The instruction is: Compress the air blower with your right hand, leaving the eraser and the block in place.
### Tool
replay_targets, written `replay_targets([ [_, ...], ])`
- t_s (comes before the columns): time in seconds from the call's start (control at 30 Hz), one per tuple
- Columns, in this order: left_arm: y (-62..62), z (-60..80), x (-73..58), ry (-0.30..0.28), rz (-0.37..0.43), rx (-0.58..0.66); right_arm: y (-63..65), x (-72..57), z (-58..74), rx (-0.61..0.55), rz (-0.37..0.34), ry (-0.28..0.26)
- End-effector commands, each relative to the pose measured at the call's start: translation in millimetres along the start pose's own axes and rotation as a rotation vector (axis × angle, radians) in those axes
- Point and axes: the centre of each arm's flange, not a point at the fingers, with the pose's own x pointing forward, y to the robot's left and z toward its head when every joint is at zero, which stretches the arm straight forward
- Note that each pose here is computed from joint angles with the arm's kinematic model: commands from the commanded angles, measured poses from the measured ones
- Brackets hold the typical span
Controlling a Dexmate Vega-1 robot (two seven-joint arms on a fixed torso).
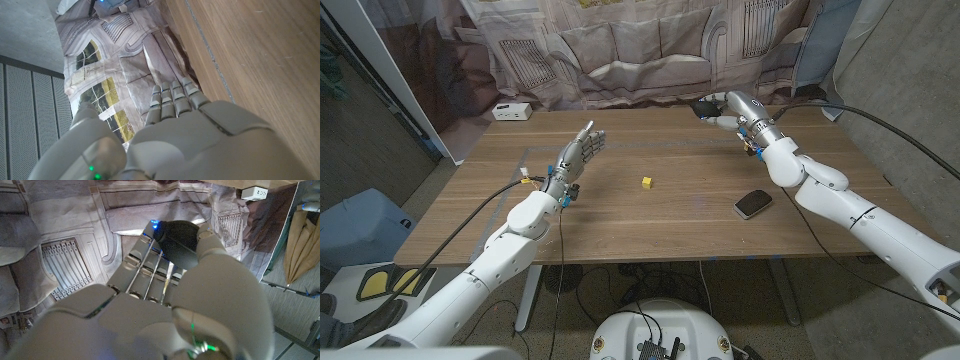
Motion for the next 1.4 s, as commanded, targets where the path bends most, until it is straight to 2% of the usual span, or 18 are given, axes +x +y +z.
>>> replay_targets([
  [0.03, 0.6, -0.8, -5.6, -0.003, 0.013, -0.005, -2.6, 6.7, 1.7, -0.047, 0.052, -0.015],
  [0.2, 1.9, 0.3, -10.3, -0.006, 0.021, 0.000, -2.0, 9.5, 2.3, -0.075, 0.083, -0.027],
  [0.47, 4.0, 5.5, -12.5, -0.013, 0.025, 0.011, 3.6, 14.4, -1.5, -0.093, 0.128, -0.016],
  [0.77, 5.0, 8.0, -12.1, -0.014, 0.020, 0.019, 7.6, 18.8, -5.5, -0.115, 0.170, 0.008],
  [1.13, 4.0, 4.2, -9.3, -0.017, 0.014, 0.008, 13.4, 23.7, -11.8, -0.145, 0.225, 0.048],
  [1.4, 6.5, 5.9, -11.9, -0.029, 0.031, 0.007, 16.4, 26.3, -12.0, -0.164, 0.257, 0.058],
])
